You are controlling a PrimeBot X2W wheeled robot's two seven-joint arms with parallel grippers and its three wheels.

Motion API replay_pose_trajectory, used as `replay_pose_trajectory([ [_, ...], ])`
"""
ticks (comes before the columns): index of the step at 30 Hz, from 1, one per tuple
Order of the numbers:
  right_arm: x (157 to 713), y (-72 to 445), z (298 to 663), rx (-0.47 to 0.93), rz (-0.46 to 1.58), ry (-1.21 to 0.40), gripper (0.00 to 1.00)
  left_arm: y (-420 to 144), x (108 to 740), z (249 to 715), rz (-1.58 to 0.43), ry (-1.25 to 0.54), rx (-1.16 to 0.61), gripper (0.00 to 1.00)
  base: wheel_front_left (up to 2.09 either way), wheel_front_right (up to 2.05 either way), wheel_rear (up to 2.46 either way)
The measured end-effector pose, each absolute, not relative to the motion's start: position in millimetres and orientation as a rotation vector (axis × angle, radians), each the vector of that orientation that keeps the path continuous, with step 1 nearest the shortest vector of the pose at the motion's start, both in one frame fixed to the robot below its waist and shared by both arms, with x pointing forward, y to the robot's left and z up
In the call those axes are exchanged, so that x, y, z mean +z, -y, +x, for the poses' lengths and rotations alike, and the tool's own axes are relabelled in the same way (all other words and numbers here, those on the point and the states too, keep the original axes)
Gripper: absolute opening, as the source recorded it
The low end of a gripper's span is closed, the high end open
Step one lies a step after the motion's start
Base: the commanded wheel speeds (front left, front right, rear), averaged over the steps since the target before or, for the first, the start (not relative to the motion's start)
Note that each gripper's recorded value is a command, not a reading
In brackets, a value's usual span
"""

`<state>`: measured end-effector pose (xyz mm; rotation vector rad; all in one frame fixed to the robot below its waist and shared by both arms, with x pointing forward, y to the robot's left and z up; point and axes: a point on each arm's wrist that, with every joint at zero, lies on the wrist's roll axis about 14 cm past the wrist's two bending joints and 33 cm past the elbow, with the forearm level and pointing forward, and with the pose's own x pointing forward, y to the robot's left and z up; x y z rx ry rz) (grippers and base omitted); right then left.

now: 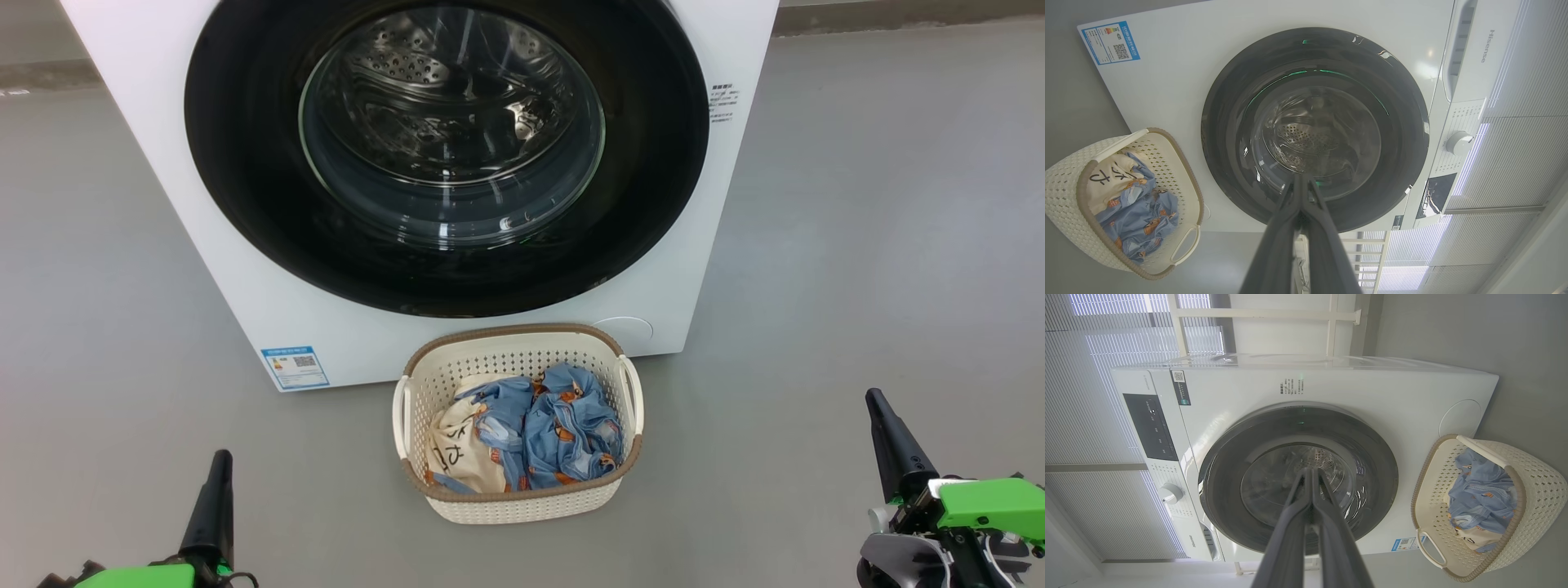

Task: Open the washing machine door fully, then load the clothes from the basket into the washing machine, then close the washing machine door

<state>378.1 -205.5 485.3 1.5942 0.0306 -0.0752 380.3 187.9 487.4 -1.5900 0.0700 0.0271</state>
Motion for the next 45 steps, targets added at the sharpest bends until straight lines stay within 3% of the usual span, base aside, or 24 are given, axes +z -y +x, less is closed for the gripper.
replay_pose_trajectory([
  [45,485.3,205.5,378.1,-0.075,1.594,-0.031,0.0,-187.9,487.4,380.3,-1.59,-0.07,0.027,0.0,0.0,0.0,0.0],
])
